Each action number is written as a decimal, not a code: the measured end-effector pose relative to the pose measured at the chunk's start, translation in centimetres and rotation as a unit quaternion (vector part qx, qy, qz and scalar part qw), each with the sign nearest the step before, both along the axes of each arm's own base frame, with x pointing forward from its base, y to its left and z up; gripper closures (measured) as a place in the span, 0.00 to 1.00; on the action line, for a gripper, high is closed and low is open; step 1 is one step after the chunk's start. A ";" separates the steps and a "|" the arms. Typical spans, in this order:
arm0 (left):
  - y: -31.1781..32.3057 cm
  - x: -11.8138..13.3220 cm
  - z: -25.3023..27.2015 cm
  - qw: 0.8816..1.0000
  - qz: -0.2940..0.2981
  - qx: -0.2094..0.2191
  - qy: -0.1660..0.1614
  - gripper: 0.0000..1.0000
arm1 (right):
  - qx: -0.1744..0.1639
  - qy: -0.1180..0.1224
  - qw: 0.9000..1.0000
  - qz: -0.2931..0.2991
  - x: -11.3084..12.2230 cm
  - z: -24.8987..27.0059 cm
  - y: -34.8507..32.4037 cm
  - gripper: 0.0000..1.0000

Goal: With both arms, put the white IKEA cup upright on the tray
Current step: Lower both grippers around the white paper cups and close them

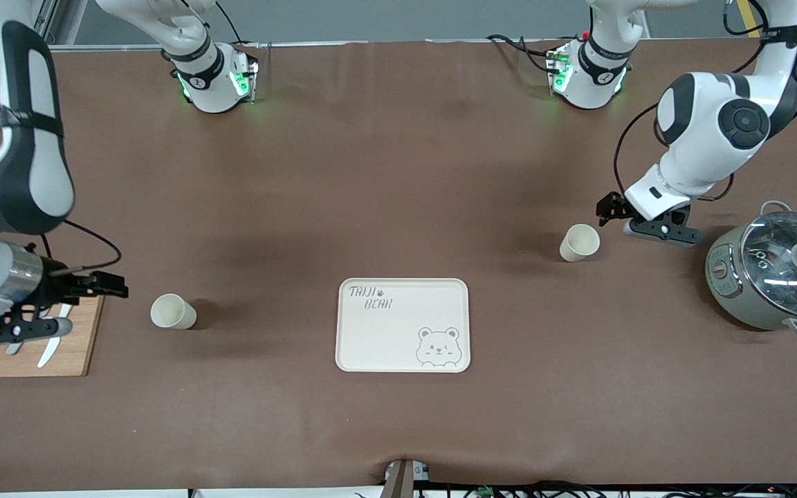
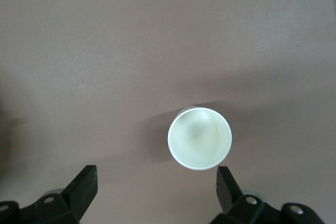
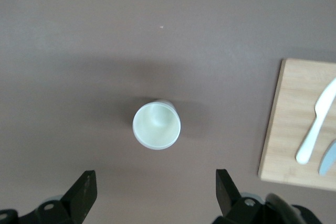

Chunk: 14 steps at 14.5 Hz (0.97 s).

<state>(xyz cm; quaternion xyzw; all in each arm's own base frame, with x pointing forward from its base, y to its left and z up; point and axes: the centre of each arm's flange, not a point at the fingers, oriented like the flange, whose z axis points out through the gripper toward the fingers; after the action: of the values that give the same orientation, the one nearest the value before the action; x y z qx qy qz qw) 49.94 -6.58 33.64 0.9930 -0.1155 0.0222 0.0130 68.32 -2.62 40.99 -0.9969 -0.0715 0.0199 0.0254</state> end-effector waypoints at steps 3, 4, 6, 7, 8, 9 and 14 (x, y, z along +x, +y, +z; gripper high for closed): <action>-0.1 -0.1 -3.0 1.000 0.000 -0.003 -0.015 0.00 | -0.002 0.000 1.000 0.018 0.5 -3.6 -0.3 0.00; -0.1 -0.2 -4.1 1.000 0.000 -0.003 -0.017 0.00 | -0.003 0.002 1.000 0.024 0.6 -4.5 -0.6 0.00; -0.1 -0.4 -6.0 1.000 0.000 -0.005 -0.021 0.00 | -0.003 0.006 0.999 0.041 0.7 -6.1 -1.5 0.00; -0.1 -0.4 -6.6 1.000 0.000 -0.005 -0.024 0.00 | -0.003 0.008 0.999 0.051 0.8 -6.7 -1.9 0.00; -0.2 -0.4 -7.2 1.000 0.000 -0.006 -0.027 0.00 | -0.002 0.010 0.998 0.059 0.8 -7.3 -2.3 0.00; -0.2 -0.4 -7.6 1.000 0.000 -0.007 -0.030 0.00 | -0.003 0.009 0.998 0.064 0.9 -7.8 -2.7 0.00; -0.3 -0.4 -9.4 0.999 0.000 -0.009 -0.038 0.00 | -0.006 0.008 0.998 0.068 1.3 -10.9 -3.1 0.00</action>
<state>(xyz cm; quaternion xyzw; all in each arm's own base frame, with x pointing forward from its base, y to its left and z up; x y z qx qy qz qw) 49.49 -6.91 24.28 0.9912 -0.1160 0.0609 0.0174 69.60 -5.72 30.07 -0.9897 -0.1390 0.0296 0.0188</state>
